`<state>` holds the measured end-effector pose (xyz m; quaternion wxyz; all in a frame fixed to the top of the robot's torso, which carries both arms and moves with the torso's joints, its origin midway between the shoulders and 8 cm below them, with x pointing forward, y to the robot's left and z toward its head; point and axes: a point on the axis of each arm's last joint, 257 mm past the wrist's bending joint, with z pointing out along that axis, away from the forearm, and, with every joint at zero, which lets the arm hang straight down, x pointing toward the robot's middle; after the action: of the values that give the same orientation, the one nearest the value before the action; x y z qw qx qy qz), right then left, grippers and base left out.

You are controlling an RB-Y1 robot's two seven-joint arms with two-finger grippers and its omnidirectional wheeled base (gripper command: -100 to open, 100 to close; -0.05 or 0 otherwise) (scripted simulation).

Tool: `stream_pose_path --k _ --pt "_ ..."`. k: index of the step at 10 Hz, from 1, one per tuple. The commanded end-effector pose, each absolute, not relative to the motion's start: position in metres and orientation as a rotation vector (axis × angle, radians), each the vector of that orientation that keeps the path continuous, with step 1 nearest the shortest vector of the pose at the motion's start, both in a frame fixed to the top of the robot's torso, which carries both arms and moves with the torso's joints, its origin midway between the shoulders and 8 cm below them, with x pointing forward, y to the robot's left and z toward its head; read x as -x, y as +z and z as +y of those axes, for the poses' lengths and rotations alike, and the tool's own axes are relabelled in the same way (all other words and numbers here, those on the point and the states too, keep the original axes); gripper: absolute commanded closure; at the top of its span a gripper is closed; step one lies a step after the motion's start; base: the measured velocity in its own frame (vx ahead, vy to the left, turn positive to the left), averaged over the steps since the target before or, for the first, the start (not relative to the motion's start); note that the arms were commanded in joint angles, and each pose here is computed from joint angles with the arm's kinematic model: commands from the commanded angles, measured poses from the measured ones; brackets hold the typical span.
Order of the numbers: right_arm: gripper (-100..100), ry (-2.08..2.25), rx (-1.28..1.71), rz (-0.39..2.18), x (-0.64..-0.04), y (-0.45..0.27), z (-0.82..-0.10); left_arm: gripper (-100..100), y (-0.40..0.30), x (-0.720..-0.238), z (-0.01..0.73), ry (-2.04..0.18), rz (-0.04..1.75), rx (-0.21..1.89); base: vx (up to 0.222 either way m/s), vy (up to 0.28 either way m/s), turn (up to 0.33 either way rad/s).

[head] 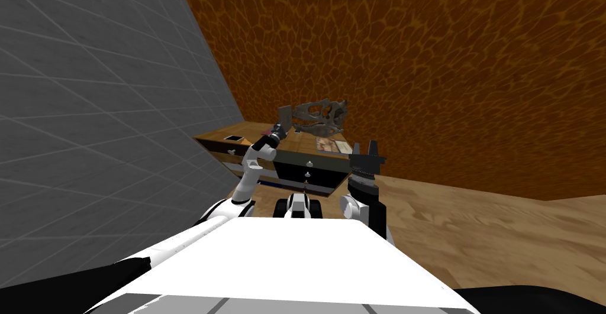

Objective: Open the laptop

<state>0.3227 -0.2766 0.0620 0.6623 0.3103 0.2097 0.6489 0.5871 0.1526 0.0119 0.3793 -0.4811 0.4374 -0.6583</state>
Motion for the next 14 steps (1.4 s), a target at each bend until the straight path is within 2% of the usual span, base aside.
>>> stream_pose_path --k 1,14 --pt "0 1.467 -0.701 0.474 -0.323 0.062 -0.277 -100 0.018 -0.596 0.152 -1.681 1.126 1.274 0.002 -0.011 0.007" --pt "0 1.467 -0.701 0.474 -0.323 0.062 -0.277 -100 0.081 -0.624 0.183 -1.663 1.047 1.5 0.026 0.008 -0.003"
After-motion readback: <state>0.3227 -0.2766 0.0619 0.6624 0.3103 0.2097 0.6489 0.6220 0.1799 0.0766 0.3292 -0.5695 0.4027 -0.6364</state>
